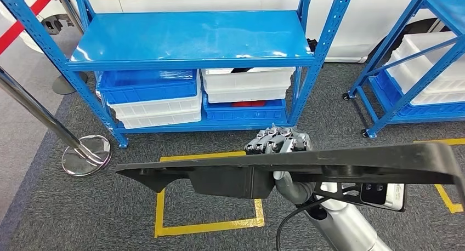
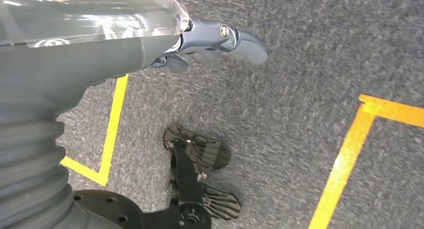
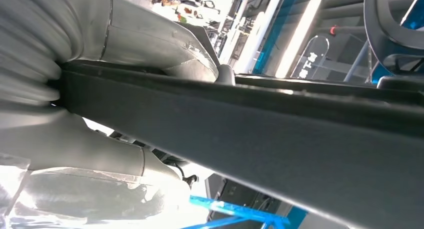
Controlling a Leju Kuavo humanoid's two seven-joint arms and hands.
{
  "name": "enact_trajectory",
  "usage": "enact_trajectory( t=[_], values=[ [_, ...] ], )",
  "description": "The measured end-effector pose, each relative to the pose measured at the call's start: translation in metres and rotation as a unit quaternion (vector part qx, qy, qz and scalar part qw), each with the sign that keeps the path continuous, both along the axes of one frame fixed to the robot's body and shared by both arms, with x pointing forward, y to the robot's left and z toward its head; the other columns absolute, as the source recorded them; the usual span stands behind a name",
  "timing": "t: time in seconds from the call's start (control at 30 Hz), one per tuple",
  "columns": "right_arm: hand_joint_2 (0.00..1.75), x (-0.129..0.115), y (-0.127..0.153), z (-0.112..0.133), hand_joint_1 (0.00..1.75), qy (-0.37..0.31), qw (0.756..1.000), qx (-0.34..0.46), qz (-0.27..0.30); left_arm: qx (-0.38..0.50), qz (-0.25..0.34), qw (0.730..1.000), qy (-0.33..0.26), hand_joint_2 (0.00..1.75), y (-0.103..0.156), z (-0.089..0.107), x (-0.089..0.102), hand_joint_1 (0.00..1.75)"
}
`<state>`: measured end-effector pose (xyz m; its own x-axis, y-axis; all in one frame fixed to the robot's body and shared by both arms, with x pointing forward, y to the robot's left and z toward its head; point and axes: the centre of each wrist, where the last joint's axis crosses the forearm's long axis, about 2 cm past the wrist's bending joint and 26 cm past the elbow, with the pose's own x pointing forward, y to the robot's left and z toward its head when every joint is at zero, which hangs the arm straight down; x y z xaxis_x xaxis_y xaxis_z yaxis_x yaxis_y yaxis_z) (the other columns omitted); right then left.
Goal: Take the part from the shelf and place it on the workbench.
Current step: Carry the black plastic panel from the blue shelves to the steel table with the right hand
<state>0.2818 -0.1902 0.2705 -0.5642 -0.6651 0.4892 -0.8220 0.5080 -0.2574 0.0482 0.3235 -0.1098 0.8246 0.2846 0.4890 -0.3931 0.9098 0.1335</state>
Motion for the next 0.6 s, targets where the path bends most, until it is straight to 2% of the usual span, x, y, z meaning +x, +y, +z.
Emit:
enact_trajectory(
  t=[0.3,0.6],
  values=[
    [1.75,-0.004,-0.005,-0.012,1.73,0.023,1.0,-0.004,0.002,-0.004,0.001,1.0,0.009,1.75,-0.003,0.0,0.0,0.0],
    [1.75,-0.001,-0.006,-0.016,1.73,0.018,1.0,-0.021,-0.006,-0.005,0.002,1.0,0.011,1.75,-0.008,0.0,0.0,0.0]
  ],
)
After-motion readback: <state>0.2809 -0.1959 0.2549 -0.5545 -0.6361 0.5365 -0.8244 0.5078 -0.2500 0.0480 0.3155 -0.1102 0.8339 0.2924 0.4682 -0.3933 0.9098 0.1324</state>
